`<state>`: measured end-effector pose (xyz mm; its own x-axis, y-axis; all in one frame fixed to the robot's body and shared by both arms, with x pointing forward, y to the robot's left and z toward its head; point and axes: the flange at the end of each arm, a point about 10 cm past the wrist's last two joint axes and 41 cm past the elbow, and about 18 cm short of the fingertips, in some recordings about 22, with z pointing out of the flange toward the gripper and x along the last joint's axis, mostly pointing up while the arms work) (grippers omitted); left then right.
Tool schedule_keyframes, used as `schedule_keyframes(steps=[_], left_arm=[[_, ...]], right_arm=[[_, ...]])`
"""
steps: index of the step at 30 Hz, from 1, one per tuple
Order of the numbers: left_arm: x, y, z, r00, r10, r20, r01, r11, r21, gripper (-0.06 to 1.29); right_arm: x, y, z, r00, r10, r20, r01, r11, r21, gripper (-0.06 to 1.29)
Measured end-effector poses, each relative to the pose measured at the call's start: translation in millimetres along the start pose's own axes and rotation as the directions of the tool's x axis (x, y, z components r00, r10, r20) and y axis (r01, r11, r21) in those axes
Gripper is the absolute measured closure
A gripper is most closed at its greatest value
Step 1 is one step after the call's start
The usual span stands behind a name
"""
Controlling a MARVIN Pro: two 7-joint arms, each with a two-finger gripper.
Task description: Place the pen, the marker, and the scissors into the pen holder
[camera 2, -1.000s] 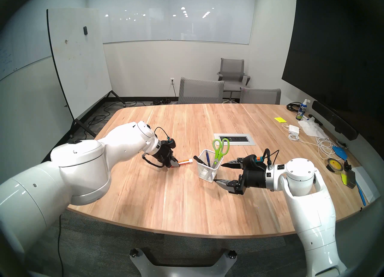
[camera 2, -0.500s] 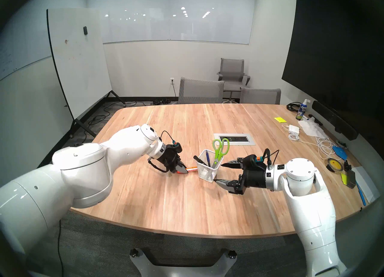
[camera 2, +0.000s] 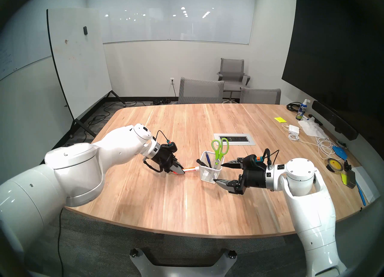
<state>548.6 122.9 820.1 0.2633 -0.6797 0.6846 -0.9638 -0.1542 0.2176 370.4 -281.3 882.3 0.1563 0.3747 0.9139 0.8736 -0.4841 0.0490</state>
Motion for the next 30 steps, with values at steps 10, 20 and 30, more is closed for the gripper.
schedule_keyframes(steps=[10,20,30], left_arm=[[2.2,5.3,-12.9,0.999,0.023,-0.027,-0.025,0.999,-0.046,1.06],[14.6,19.1,-21.1,0.995,0.077,-0.067,-0.084,0.99,-0.111,1.06],[3.9,34.6,-36.0,0.994,0.08,-0.079,-0.092,0.983,-0.157,1.06]], right_arm=[[-0.1,0,0.0,1.0,0.0,0.0,0.0,1.0,0.0,0.02],[-0.3,0,0.0,1.0,0.0,0.0,0.0,1.0,0.0,0.02],[-0.4,0,0.1,1.0,0.001,0.001,-0.001,1.0,0.0,0.02]])
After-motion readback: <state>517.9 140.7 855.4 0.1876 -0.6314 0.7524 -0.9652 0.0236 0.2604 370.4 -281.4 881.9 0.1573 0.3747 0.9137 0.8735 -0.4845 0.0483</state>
